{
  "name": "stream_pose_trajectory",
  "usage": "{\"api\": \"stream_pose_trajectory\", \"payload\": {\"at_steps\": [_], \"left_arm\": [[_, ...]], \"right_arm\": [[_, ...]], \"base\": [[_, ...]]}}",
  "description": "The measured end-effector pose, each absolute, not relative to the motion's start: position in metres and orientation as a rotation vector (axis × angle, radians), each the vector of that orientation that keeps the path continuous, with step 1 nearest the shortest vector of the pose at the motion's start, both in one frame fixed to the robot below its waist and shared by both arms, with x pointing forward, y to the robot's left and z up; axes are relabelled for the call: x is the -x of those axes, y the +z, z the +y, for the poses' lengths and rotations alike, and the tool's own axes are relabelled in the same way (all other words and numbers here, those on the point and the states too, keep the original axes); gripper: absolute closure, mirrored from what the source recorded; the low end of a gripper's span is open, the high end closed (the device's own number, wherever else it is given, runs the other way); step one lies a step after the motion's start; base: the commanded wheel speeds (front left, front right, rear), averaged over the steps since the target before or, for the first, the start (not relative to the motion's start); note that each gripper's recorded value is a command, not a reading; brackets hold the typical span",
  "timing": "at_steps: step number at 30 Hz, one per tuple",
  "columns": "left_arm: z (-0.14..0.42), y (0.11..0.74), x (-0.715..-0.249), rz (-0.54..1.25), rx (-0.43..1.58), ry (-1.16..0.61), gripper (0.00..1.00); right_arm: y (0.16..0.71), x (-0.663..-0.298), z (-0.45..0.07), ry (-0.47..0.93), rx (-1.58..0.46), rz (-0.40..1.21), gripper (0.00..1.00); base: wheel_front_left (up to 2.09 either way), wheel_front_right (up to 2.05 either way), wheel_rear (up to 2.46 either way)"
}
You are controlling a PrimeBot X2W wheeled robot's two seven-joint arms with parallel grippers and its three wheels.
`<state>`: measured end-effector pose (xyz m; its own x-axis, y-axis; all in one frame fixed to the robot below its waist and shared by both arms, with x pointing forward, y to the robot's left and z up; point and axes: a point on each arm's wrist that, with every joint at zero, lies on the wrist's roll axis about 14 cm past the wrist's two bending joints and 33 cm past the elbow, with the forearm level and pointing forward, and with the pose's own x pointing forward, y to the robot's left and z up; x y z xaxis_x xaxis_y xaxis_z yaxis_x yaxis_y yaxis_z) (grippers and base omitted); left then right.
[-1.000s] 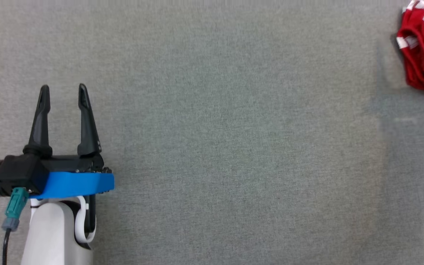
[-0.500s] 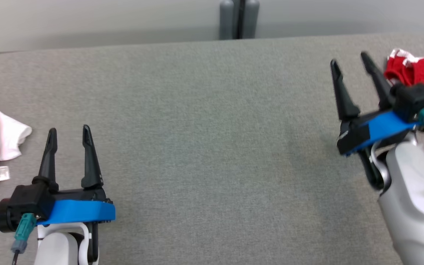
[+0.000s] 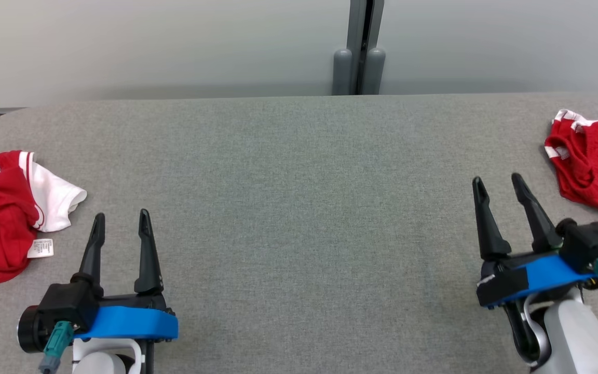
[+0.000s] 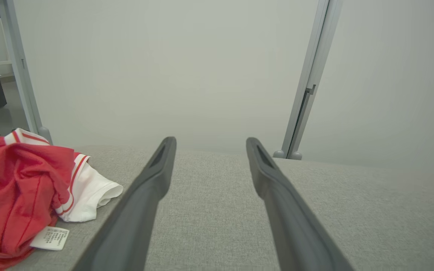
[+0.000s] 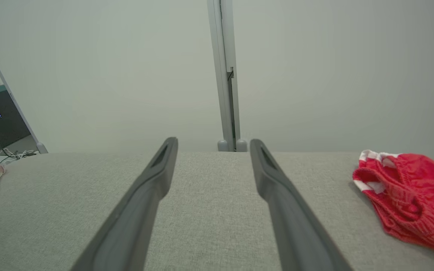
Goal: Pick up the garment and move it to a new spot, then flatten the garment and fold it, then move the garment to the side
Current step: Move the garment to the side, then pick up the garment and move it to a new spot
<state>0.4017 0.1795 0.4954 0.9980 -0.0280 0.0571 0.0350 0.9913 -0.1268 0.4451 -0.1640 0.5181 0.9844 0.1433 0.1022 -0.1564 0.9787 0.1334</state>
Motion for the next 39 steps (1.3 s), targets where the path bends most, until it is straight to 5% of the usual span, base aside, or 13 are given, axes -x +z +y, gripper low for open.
{"api": "stream_pose_trajectory", "payload": {"at_steps": [25, 39], "left_arm": [[0.18, 0.491, -0.398, -0.042, 0.134, -0.025, 0.0], [0.231, 0.501, -0.378, -0.07, 0.117, 0.129, 0.0]], "right_arm": [[0.513, -0.419, -0.166, 0.102, -0.142, -0.051, 0.0], [0.508, -0.436, -0.116, 0.234, -0.156, -0.031, 0.0]], "base": [[0.0, 0.0, 0.0], [0.0, 0.0, 0.0]]}}
